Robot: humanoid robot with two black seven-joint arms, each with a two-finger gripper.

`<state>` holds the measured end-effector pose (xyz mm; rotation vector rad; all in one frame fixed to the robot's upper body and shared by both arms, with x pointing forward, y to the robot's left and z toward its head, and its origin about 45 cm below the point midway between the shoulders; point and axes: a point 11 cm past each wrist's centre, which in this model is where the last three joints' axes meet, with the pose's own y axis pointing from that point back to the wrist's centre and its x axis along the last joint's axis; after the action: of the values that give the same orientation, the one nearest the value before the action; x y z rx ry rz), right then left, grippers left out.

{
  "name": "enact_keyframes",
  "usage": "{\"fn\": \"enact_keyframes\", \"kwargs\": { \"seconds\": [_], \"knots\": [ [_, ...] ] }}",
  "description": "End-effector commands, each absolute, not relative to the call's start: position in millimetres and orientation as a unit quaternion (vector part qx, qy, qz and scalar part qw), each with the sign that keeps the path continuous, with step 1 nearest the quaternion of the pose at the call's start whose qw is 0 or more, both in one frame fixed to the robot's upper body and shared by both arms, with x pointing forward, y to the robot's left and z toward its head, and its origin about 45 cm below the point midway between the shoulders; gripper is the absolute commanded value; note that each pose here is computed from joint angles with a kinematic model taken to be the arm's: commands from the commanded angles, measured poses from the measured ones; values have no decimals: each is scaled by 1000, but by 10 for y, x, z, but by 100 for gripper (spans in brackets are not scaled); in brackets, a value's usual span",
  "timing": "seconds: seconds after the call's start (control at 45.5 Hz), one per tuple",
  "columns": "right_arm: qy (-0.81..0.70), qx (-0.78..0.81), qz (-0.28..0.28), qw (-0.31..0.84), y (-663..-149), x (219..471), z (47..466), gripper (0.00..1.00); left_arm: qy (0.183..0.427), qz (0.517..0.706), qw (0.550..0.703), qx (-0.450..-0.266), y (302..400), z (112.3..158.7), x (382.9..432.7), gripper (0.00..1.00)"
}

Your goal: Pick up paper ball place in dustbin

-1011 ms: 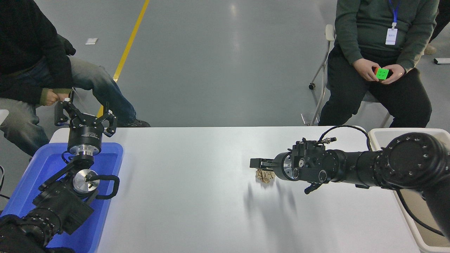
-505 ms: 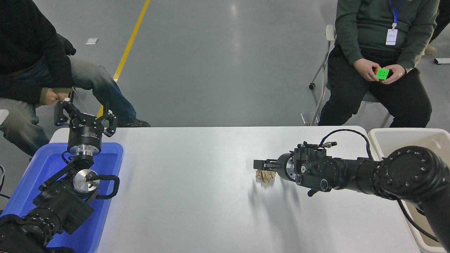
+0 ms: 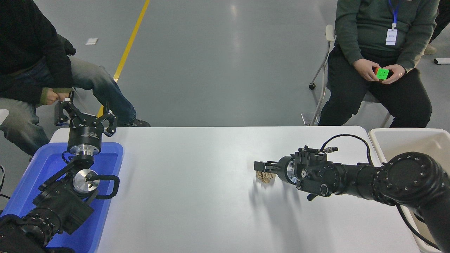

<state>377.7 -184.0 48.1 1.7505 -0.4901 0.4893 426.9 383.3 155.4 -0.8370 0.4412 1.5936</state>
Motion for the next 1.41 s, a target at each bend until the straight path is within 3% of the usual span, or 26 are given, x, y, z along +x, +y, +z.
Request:
{"fn": "enact_keyframes", "kwargs": {
  "seconds": [0.0,0.901,1.231,1.385],
  "knots": [
    [-200,746,218,597,-1914,3694,363,100,190,688,601,-361,3833,1554,4269,99],
    [-208,753,234,578,-1818,3730,403,95,191,688,600,-362,3834,1554,4269,99],
    [-194,758,245,573,-1784,3708,393,89,190,688,601,-361,3833,1554,4269,99],
    [-191,759,248,571,-1780,3702,387,82,190,688,601,-361,3833,1554,4269,99]
  ]
}}
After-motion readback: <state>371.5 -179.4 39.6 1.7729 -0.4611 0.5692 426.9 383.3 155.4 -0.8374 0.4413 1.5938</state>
